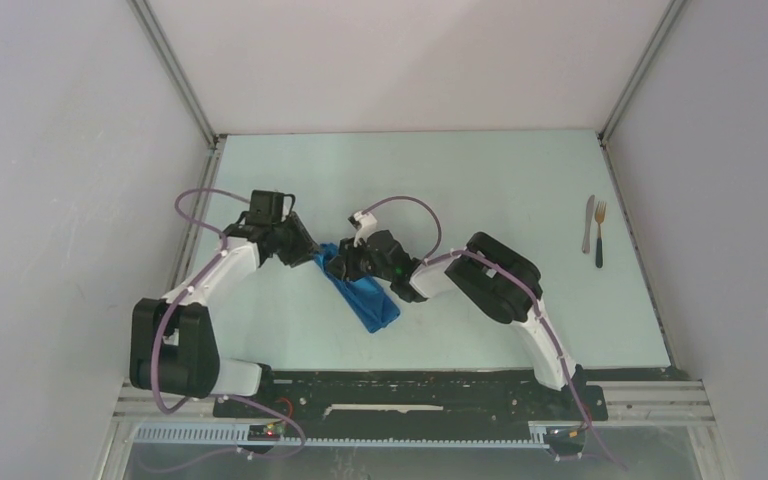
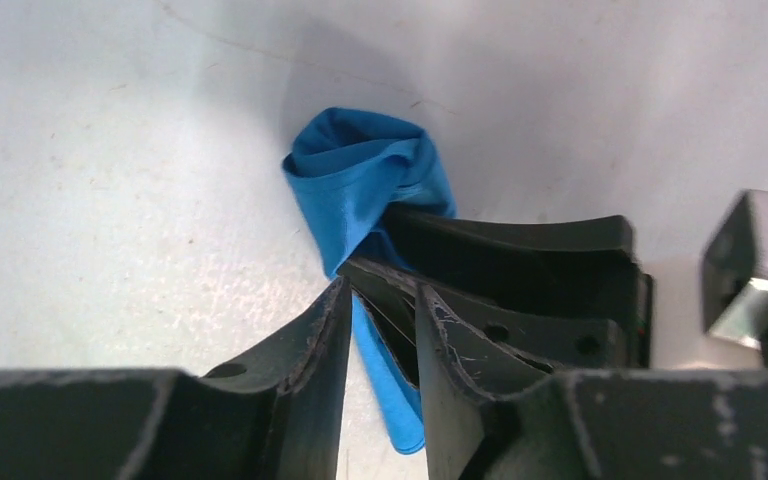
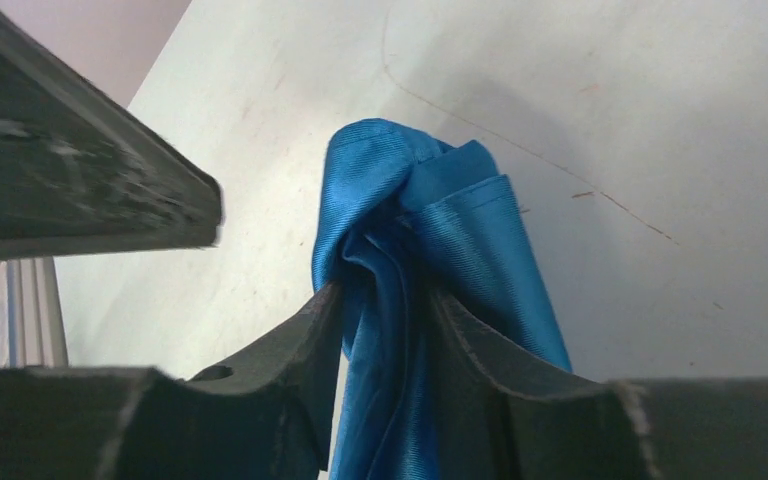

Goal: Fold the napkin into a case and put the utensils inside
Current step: Stuff the top corner of the smaller-rectangle-folded napkin into the folded napkin.

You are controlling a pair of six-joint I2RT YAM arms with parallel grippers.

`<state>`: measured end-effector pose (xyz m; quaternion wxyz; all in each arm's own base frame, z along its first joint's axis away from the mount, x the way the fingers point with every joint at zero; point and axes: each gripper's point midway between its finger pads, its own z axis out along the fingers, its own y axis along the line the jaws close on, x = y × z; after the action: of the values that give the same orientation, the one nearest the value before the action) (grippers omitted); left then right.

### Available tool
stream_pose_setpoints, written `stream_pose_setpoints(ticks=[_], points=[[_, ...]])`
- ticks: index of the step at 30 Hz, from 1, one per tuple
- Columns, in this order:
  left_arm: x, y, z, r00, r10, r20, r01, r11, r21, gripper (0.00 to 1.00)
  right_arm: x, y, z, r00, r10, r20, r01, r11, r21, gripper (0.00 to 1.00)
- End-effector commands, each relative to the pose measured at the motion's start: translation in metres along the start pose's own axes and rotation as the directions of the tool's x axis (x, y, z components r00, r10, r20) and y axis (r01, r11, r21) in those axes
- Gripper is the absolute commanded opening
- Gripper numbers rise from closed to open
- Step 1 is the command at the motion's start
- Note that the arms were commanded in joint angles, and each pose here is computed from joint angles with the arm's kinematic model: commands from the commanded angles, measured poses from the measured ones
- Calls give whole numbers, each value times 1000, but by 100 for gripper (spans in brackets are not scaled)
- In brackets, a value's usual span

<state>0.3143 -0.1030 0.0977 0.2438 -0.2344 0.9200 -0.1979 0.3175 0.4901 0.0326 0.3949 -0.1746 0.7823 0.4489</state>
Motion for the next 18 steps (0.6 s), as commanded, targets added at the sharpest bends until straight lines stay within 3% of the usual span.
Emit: stream_pose_setpoints(ticks=[1,9,12,18], points=[[0,15,7,999,-32,6,33,999,-29,34,13,11,-13,995,15,-98,-18,999,-30,46],[3,25,18,997,-78,9,78,996,-51,25,12,16,-23,986,98,-134,-109,991,-82,53],[1,26,13,997,-71,39,73,996,-46,31,7,17,-29,984,125,-126,-138,985,-101,56],[2,30,12,998,-55,26,56,997,-52,34,-8,14,-36,975,198,-106,-208,974,-89,59]])
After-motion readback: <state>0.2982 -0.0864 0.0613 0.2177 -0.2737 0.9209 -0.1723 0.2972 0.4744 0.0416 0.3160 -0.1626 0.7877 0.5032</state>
